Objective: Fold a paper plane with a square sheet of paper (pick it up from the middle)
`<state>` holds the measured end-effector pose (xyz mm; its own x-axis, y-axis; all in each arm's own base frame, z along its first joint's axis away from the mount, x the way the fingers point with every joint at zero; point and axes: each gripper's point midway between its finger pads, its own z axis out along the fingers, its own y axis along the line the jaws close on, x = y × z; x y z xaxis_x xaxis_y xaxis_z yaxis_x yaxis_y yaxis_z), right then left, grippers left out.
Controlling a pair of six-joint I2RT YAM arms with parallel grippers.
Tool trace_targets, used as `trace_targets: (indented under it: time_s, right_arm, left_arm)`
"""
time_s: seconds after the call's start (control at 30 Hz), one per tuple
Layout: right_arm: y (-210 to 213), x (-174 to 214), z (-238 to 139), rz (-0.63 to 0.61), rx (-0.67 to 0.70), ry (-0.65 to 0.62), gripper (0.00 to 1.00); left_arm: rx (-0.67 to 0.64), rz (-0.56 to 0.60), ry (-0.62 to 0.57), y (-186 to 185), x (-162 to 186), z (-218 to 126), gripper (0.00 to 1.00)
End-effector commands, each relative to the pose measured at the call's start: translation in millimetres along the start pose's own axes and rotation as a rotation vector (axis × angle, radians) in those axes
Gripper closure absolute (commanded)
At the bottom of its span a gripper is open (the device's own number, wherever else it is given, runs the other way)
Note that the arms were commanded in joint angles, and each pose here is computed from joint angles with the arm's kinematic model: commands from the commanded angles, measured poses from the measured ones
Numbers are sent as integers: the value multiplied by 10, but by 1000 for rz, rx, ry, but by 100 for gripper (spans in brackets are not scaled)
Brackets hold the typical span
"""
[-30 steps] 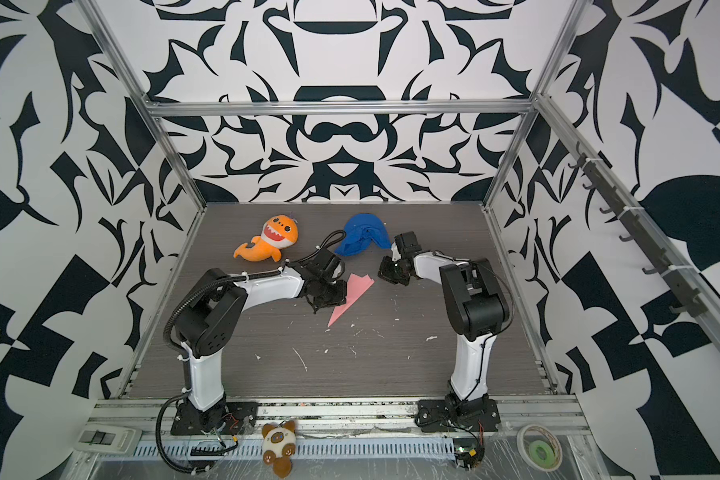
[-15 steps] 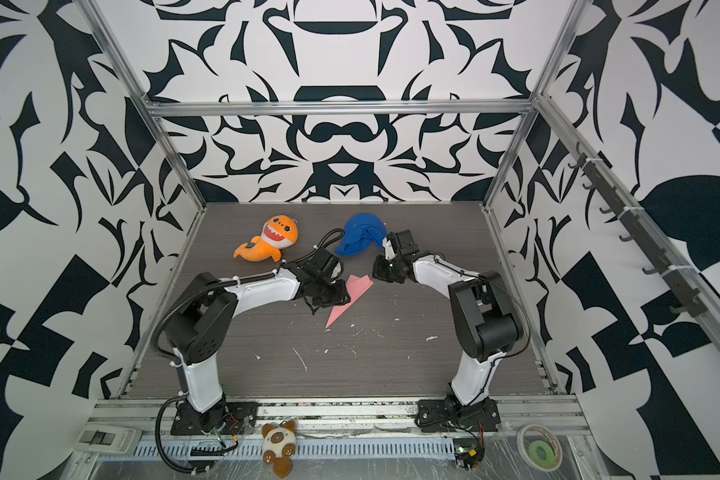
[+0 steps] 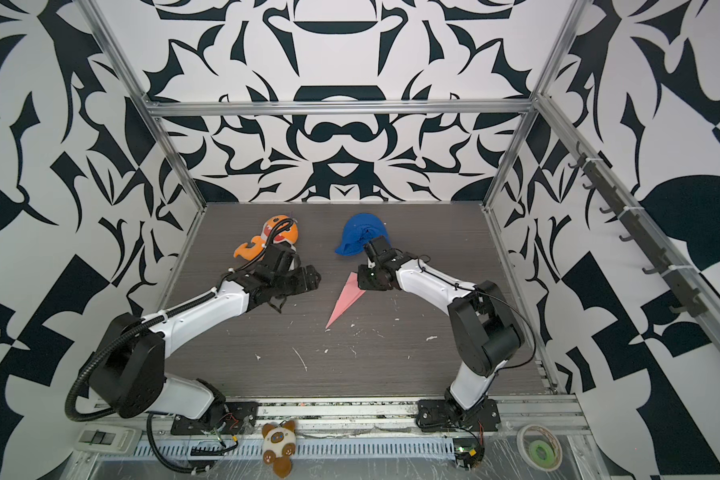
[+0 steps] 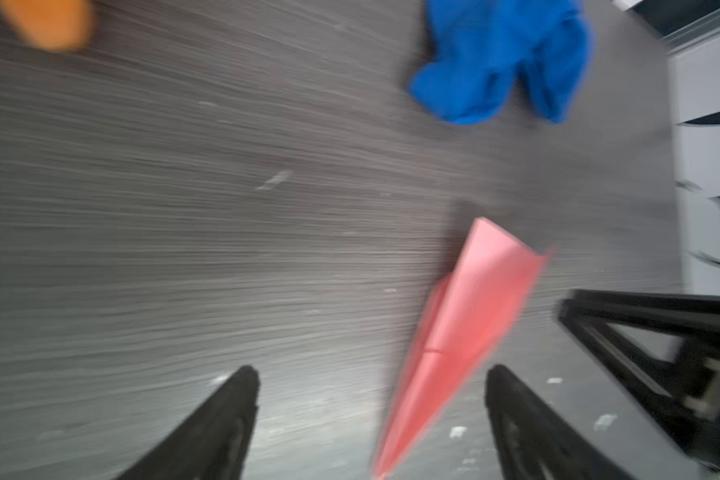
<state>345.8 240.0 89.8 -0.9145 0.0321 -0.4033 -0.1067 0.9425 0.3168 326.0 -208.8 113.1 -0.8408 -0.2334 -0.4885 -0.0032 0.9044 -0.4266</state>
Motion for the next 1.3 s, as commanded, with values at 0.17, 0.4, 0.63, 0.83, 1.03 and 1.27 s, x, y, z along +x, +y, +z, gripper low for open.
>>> trace_targets:
  time_s: [0.17, 0.4, 0.63, 0.83, 1.03, 1.27]
  right_arm:
    - [286, -7, -239, 25, 139, -93, 39]
    - [473, 89, -84, 69, 189, -79, 34]
    - [427, 126, 109, 83, 251, -38, 37]
    - [251, 204, 131, 101, 331, -29, 44]
    - [174, 287, 170, 131, 305, -7, 67]
    - [155, 359, 229, 159, 242, 38, 84]
  left_arm:
    - [-128, -93, -92, 628, -107, -264, 0]
    - [-147, -90, -93, 771, -94, -279, 0]
    - [-133, -92, -71, 779, -29, -235, 0]
    - [-123, -95, -39, 761, 11, -154, 1]
    - [-94, -100, -33, 686, -23, -123, 1]
    - [-63, -108, -25, 615, -37, -120, 0]
